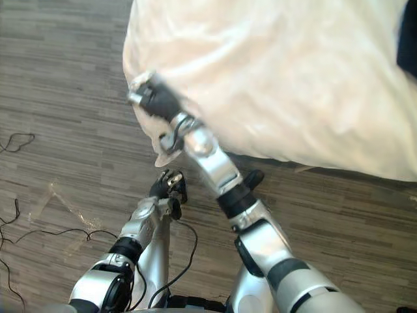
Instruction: Tidy the bed and pick cloth on bed and put in laundry
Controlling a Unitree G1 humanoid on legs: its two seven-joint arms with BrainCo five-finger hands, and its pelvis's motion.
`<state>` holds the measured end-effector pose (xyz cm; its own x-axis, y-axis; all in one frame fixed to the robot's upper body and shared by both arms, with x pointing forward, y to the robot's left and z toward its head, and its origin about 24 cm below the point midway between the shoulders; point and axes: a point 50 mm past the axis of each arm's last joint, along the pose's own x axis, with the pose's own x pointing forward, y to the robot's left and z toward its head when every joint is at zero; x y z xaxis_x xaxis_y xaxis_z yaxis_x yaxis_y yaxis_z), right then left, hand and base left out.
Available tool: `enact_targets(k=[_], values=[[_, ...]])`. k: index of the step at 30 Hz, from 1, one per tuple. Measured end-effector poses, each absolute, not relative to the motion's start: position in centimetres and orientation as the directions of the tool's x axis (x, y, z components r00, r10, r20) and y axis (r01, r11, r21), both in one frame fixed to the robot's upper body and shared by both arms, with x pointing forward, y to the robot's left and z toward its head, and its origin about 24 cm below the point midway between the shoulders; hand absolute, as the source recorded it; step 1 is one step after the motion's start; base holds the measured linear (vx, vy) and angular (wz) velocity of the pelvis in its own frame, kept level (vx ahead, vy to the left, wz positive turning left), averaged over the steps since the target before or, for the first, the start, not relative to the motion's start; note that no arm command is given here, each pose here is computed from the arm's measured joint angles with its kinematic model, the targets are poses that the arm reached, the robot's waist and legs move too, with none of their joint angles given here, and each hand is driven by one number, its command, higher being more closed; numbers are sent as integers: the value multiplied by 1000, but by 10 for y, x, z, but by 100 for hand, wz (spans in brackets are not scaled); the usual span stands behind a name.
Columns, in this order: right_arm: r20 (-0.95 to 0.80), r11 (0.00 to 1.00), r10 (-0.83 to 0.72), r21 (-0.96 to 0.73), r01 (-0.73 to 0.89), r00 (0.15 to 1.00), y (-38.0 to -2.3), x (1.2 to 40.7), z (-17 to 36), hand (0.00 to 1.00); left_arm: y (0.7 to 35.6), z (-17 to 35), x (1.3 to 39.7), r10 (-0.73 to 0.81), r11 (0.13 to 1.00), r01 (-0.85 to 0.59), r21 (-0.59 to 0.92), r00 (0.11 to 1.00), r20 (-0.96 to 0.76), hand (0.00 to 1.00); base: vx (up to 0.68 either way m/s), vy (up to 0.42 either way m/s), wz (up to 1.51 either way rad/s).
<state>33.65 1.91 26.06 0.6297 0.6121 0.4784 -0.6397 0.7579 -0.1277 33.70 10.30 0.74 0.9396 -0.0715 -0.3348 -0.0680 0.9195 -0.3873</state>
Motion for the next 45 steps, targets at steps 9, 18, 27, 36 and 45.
enact_targets(k=[9,18,27,36,45], values=[[515,713,614,-37,-700,598,26,341,272,100,109,14,345,-51,874,-147,-462,919,-390,0,-24,-6,-4],[224,721,528,392,-572,819,-32,341,106,100,130,0,332,23,885,-229,-405,892,-452,0,-62,7,-14],[-152,832,395,478,-282,906,-100,256,-34,100,150,-55,280,41,935,-236,-266,814,-579,0,54,-112,-23],[-386,911,92,405,79,918,-189,184,-93,100,174,-110,206,11,992,-99,-76,674,-738,0,159,61,-9],[102,822,296,479,-307,950,-181,186,-13,100,196,-144,117,0,997,-67,-32,439,-898,0,107,48,-5]])
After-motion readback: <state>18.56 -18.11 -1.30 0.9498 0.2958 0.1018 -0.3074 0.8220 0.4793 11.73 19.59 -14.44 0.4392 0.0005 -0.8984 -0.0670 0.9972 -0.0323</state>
